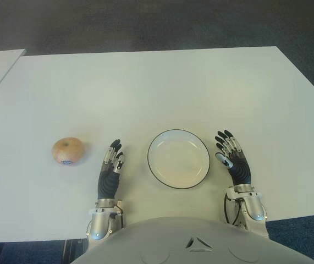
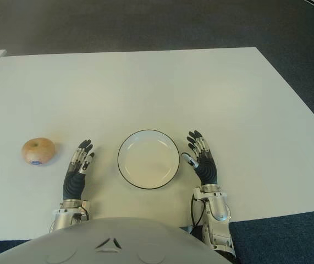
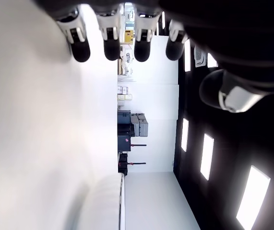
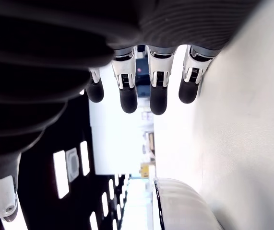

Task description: Put the apples into the plate.

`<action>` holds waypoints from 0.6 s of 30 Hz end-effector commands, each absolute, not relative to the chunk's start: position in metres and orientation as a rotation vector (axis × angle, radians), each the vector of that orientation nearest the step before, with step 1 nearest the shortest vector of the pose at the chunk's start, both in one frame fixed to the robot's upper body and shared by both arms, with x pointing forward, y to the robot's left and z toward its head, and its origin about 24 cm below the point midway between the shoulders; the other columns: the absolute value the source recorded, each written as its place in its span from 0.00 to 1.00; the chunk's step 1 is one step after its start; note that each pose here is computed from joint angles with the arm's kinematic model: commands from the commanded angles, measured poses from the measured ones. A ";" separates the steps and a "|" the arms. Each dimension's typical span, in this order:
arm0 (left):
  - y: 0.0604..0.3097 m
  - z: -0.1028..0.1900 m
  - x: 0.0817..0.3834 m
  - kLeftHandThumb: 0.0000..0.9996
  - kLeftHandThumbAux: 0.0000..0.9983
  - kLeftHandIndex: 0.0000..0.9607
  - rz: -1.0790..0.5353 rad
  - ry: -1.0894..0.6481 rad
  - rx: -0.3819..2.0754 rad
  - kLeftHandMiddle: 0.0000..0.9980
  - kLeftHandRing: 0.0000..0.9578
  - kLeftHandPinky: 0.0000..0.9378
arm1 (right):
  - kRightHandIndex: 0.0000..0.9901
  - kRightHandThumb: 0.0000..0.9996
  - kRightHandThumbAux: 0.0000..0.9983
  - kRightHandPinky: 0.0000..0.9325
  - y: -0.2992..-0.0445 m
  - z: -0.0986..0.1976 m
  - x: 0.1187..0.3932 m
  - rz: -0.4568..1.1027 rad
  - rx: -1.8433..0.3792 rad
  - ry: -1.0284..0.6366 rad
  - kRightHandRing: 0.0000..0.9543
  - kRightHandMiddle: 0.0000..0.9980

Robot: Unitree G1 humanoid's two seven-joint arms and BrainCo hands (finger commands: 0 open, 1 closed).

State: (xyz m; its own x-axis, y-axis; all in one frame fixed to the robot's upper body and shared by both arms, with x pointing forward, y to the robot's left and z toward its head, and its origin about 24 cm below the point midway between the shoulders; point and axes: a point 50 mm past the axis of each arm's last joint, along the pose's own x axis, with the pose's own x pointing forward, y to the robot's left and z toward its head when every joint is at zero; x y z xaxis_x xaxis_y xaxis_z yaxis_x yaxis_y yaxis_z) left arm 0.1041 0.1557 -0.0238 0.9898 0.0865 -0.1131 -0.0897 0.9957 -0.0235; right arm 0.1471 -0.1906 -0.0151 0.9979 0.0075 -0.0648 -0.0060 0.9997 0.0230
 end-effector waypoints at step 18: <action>0.156 -0.028 0.101 0.09 0.37 0.00 0.082 0.172 -0.067 0.00 0.00 0.01 | 0.03 0.19 0.56 0.13 -0.192 -0.033 0.133 -0.011 0.055 0.204 0.14 0.15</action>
